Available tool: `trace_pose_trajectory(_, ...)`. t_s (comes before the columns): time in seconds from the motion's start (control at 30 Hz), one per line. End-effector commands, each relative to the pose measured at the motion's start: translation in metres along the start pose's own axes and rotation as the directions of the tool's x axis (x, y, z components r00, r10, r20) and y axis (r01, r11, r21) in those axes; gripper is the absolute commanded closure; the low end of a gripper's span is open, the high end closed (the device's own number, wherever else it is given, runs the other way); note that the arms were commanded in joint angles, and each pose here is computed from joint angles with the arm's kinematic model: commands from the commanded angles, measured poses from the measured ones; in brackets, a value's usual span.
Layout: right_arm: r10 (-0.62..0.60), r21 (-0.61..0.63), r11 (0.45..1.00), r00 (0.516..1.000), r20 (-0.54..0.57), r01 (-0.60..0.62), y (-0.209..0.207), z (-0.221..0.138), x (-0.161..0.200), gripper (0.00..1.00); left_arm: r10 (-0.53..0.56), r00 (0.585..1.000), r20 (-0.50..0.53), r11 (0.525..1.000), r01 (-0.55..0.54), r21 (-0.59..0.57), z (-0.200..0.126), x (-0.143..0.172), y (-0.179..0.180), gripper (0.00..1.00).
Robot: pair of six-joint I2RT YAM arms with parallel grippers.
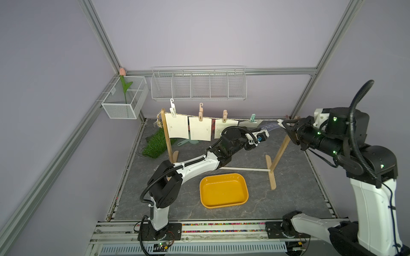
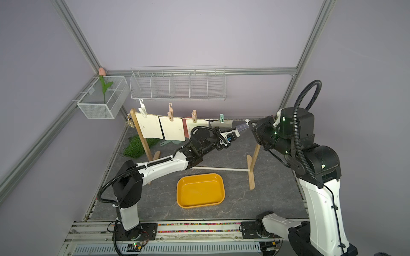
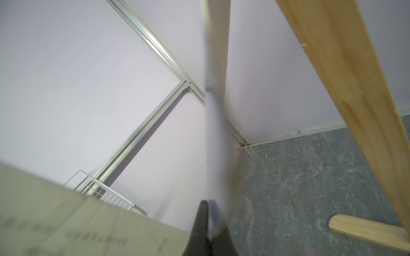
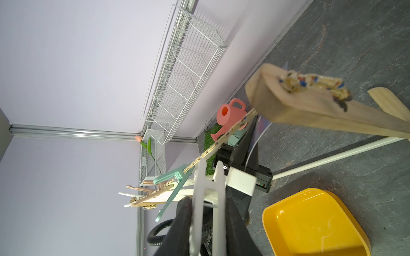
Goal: Remove the postcards from the strings
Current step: Remove the clamp from the clothesline, then place the clamp in the storage box.
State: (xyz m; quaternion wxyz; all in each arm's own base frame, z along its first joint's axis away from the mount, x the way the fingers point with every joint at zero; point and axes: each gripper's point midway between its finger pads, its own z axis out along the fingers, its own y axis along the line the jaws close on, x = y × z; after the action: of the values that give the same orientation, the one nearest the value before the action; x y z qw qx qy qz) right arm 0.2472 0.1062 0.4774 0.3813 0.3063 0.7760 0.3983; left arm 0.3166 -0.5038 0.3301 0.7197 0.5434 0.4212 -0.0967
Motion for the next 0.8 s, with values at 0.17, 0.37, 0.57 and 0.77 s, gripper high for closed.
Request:
trace_pose_trajectory(0.17,-0.107,-0.099,0.989,0.994,0.037,0.111,-0.003,-0.028,0.006,0.75,0.03,0.999,-0.015,0.999,-0.029,0.043,-0.029,-0.023,-0.026,1.0)
trace_pose_trajectory(0.37,-0.186,-0.148,0.968,0.975,0.118,0.203,-0.009,-0.044,0.005,0.73,-0.127,0.988,-0.083,0.985,0.136,0.105,-0.065,-0.023,-0.039,1.0)
trace_pose_trajectory(0.57,-0.345,-0.195,0.903,0.916,0.204,0.384,-0.009,-0.061,0.006,0.71,-0.303,0.934,-0.187,0.933,0.331,0.143,-0.121,-0.016,-0.05,1.0)
trace_pose_trajectory(0.77,-0.482,-0.327,0.811,0.871,0.096,0.485,-0.013,-0.033,0.046,0.67,-0.439,0.828,-0.349,0.865,0.495,0.086,-0.18,0.009,-0.062,1.0)
